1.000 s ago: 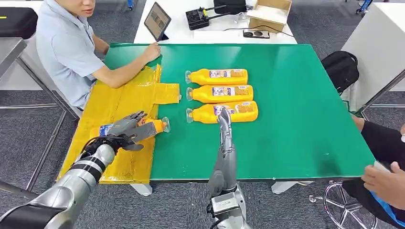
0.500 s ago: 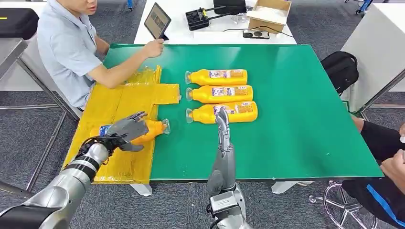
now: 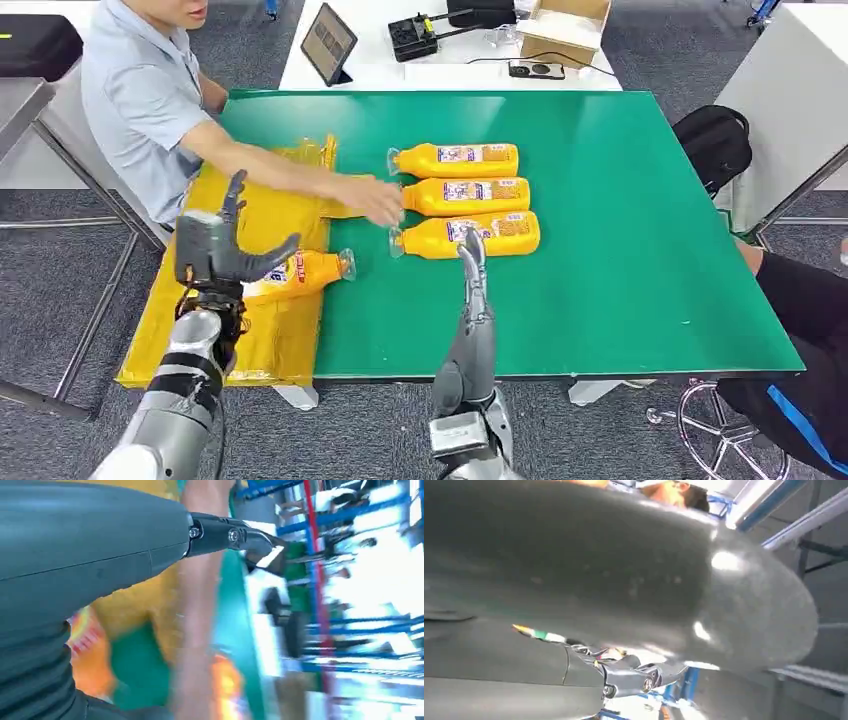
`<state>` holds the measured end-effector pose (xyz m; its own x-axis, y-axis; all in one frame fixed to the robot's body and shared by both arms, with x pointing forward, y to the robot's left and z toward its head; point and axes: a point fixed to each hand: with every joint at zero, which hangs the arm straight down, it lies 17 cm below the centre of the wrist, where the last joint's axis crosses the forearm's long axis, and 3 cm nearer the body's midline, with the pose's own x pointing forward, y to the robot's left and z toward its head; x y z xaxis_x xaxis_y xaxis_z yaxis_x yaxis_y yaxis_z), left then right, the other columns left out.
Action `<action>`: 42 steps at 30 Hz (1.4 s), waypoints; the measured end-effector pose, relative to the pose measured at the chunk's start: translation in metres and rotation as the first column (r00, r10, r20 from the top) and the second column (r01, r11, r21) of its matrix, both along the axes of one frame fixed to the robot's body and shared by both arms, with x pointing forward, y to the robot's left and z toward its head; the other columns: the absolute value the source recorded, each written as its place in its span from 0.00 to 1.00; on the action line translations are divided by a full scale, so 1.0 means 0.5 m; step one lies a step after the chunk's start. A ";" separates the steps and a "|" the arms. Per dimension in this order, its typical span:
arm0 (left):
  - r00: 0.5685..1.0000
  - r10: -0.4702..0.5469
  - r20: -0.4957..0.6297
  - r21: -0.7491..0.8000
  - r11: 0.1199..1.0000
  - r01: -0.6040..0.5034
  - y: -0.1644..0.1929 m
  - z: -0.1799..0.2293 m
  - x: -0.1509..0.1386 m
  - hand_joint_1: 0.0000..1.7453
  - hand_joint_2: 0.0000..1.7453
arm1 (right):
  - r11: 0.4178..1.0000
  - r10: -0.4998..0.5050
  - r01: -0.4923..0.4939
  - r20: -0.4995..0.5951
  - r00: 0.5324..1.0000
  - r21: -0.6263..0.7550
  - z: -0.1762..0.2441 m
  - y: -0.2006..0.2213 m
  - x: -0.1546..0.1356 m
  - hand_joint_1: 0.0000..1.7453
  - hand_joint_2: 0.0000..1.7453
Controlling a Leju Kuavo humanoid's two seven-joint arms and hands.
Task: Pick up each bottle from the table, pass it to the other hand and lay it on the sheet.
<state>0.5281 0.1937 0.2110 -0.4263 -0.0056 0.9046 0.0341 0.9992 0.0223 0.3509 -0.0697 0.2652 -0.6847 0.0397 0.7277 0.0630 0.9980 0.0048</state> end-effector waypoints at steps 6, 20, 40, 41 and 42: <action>0.990 0.082 0.112 -0.380 0.924 -0.034 0.015 0.068 -0.127 0.00 1.00 | 0.996 -0.028 0.031 0.038 0.999 -0.086 -0.006 0.003 -0.018 0.00 1.00; 0.973 0.217 0.081 -0.470 0.869 -0.155 0.051 0.017 -0.334 0.00 1.00 | 0.908 -0.223 0.192 -0.040 0.974 -0.373 -0.170 -0.147 0.013 0.00 1.00; 0.909 0.383 0.166 -0.200 0.915 -0.349 0.047 0.053 -0.392 0.00 1.00 | 0.683 -0.456 0.134 -0.275 0.847 -0.718 -0.366 -0.338 0.122 0.00 1.00; 0.912 0.379 0.160 -0.195 0.917 -0.347 0.044 0.052 -0.389 0.00 1.00 | 0.666 -0.469 0.128 -0.279 0.838 -0.734 -0.375 -0.345 0.130 0.00 1.00; 0.914 0.376 0.153 -0.186 0.919 -0.347 0.042 0.051 -0.386 0.00 1.00 | 0.649 -0.481 0.115 -0.288 0.828 -0.752 -0.384 -0.351 0.140 0.00 1.00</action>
